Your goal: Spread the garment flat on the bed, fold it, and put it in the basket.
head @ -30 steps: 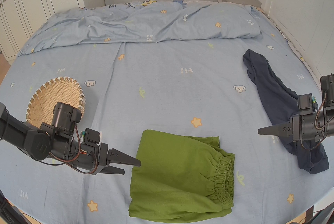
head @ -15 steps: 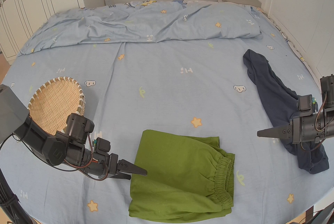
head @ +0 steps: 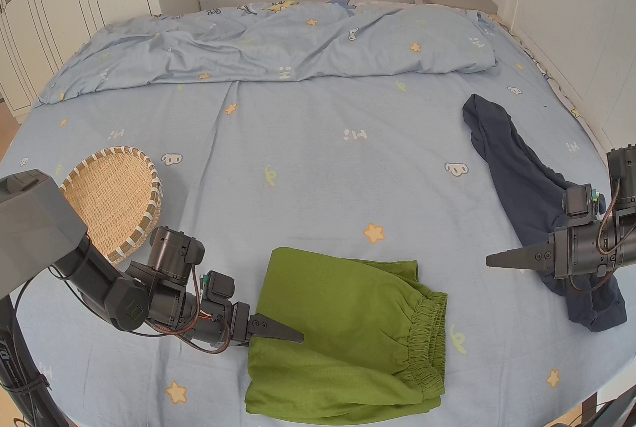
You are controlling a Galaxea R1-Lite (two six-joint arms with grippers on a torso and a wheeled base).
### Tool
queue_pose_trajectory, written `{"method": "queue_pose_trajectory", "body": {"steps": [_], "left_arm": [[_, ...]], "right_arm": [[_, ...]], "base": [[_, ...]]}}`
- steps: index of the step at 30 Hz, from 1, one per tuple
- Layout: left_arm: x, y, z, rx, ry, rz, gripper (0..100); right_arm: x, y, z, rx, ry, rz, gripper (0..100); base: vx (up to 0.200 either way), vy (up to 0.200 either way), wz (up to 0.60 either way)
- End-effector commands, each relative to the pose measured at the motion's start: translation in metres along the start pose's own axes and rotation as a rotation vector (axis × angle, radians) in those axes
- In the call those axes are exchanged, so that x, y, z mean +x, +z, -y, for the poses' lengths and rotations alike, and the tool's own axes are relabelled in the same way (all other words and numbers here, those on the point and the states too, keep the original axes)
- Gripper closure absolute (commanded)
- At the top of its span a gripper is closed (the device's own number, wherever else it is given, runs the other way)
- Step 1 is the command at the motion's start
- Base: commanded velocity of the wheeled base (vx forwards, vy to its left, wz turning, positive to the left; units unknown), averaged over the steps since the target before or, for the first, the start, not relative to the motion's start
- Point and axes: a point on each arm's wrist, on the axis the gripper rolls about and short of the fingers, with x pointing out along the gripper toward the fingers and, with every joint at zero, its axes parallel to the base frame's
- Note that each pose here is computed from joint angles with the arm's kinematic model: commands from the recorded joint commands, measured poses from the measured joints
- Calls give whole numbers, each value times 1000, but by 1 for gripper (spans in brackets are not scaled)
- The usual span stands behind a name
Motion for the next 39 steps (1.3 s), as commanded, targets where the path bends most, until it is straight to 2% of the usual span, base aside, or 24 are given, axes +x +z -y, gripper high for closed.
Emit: {"method": "queue_pose_trajectory", "body": {"steps": [1, 5, 14, 15, 22, 26, 29, 32, 35, 39], "left_arm": [[10, 0, 3, -1, -10, -23, 0], [21, -3, 13, 3, -46, -17, 0], [27, -6, 12, 4, -61, -7, 0], [27, -7, 13, 5, -62, -12, 100], [21, -4, 16, -27, -62, 12, 100], [-12, 5, 37, -75, -91, 108, 100], [-31, 7, 51, -64, -99, 145, 100], [-43, 9, 58, -65, -95, 164, 100], [-70, 20, 73, -90, -77, 200, 100], [-88, 30, 81, -126, -49, 205, 100]], "right_arm": [[1, -1, -1, -1, 5, -7, 0], [2, -1, -1, -2, 6, -7, 0], [3, -1, -1, -2, 8, -11, 0], [3, -1, -1, -2, 8, -11, 0], [3, -1, -1, -3, 9, -10, 0], [2, 0, -1, -4, 9, -7, 0], [2, -1, -1, -4, 9, -7, 0], [2, -1, -1, -5, 8, -6, 0], [1, -1, -1, -3, 5, -4, 0], [0, -1, -1, -3, 5, -4, 0]], "base": [[0, 0, 0], [0, 0, 0], [0, 0, 0], [0, 0, 0], [0, 0, 0], [0, 0, 0], [0, 0, 0], [0, 0, 0], [0, 0, 0], [0, 0, 0]]}}
